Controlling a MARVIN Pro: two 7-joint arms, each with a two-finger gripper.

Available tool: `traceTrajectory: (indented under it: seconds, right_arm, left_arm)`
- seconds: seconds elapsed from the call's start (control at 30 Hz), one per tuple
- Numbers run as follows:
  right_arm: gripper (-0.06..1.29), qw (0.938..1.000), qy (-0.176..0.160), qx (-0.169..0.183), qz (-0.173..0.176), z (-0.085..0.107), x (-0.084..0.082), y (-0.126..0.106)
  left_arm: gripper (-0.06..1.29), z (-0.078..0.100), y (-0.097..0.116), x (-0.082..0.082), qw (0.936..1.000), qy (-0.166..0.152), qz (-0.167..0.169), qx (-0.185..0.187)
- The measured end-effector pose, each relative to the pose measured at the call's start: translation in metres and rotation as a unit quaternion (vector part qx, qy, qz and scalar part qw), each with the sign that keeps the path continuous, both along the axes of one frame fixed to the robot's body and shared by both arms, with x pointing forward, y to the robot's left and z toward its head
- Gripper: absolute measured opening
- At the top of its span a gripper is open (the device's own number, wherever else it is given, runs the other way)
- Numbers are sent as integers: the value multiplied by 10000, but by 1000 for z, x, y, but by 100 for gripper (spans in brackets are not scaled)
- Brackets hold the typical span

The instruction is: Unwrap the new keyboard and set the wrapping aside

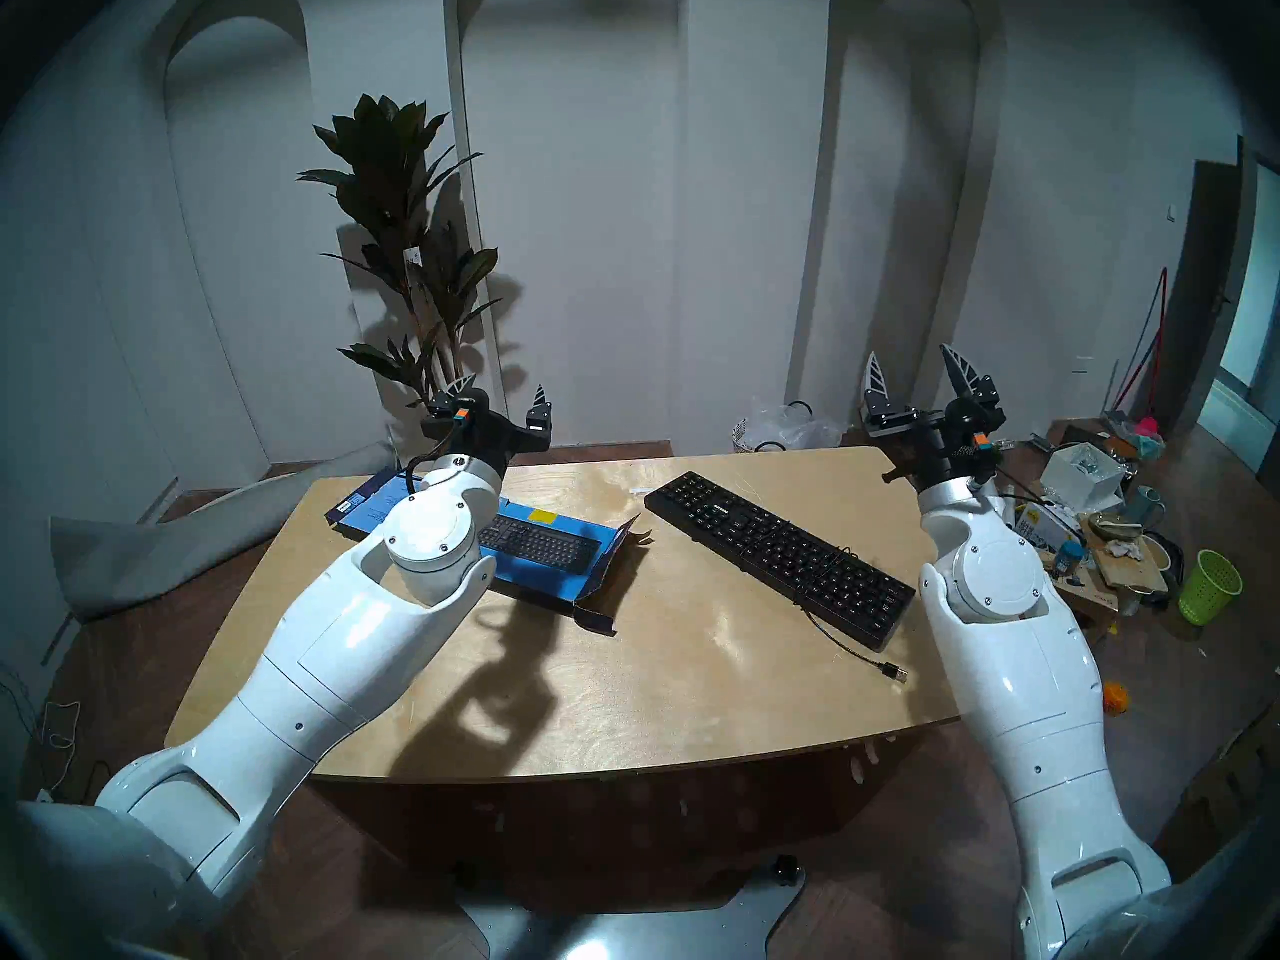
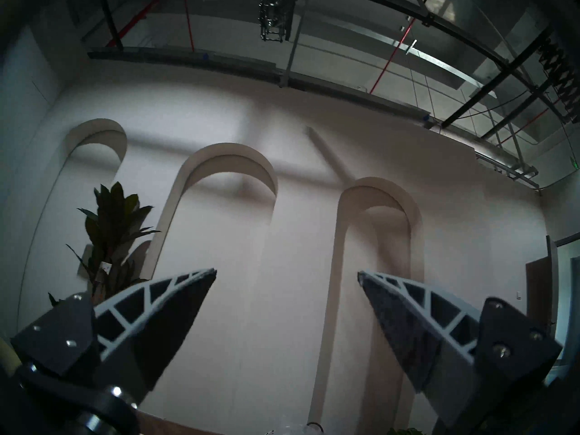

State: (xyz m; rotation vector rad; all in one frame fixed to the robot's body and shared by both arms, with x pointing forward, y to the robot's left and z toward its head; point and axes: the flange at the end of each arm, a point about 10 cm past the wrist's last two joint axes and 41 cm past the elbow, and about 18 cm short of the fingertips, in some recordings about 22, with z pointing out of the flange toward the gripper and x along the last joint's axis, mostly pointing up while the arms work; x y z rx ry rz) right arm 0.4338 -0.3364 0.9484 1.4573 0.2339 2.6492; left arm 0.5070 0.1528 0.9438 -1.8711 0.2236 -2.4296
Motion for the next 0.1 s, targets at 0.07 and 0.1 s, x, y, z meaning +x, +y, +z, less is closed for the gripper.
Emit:
traceTrajectory:
  seconds: [0.07, 0.1]
  right_arm:
    - [122, 10000, -10, -4, 94, -3, -5, 7]
    - [122, 9999, -18, -6, 134, -4, -8, 10]
  left_arm:
    - [125, 5, 1, 2, 9999, -103, 7, 6]
    - [125, 7, 1, 3, 9999, -150, 6, 6]
